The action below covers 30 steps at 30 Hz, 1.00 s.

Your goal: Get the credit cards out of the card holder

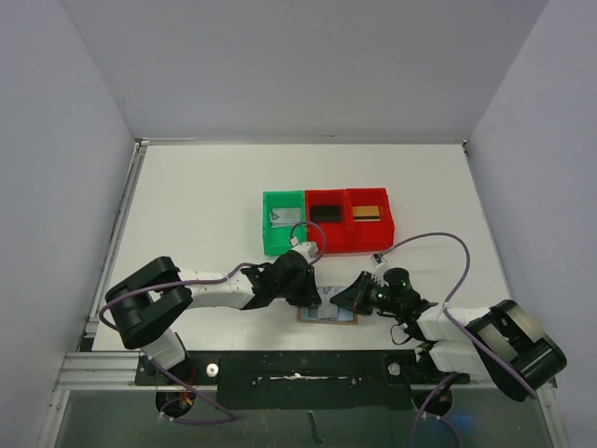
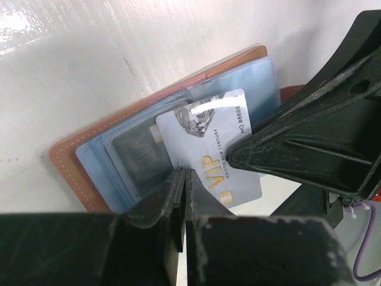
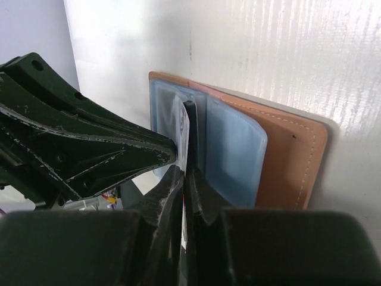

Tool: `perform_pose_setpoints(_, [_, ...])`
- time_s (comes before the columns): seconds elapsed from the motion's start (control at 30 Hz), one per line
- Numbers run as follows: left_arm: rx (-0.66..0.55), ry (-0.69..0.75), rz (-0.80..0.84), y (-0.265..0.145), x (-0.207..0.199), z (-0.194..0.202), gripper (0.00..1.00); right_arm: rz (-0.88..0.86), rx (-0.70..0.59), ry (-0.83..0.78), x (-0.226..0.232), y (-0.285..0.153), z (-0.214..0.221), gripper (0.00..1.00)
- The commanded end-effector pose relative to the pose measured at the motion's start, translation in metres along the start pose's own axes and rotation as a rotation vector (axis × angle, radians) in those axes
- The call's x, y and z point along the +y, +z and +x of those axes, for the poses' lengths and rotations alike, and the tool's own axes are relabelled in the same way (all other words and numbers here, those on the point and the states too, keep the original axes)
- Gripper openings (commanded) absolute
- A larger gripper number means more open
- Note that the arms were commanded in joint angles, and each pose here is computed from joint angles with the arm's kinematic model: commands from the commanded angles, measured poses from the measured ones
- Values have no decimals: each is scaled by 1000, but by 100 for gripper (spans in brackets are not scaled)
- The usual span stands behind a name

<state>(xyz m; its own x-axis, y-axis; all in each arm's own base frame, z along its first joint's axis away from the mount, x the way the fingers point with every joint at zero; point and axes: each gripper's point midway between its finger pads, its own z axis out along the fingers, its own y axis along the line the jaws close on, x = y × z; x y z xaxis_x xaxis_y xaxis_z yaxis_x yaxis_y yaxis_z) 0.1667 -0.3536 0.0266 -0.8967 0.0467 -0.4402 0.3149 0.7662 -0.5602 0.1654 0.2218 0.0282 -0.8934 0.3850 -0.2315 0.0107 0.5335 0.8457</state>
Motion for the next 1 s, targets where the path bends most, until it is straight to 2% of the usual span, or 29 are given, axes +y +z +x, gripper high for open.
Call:
perform_pose_setpoints(0.0, [34,17,-111,-5,26,13,1,-50,-23,-58,17,0,-9,0])
perform_pose_setpoints(0.27, [-22,23,-140,-24,32,1,1,86,-116,-97,1,-20,-22,0])
perform_pose_setpoints(0.37, [-40,30,-123,-28,26,-4,3,82,-128,-137,9,-27,-27,0])
perform_pose_setpoints(0.57, [-139,52,1,-52,-9,-31,27,-7,-165,-209,36,-34,-37,0])
perform_pose_setpoints(0.67, [-200,84,17,-76,-19,-49,32,-64,-186,-240,48,-35,-40,0])
perform_pose_setpoints(0.83, [-279,100,-105,-123,11,-77,44,-178,-219,-305,70,-38,-43,0])
perform_pose_setpoints(0.97, [-369,61,-156,-165,43,-105,56,-229,-254,-364,83,-41,-49,0])
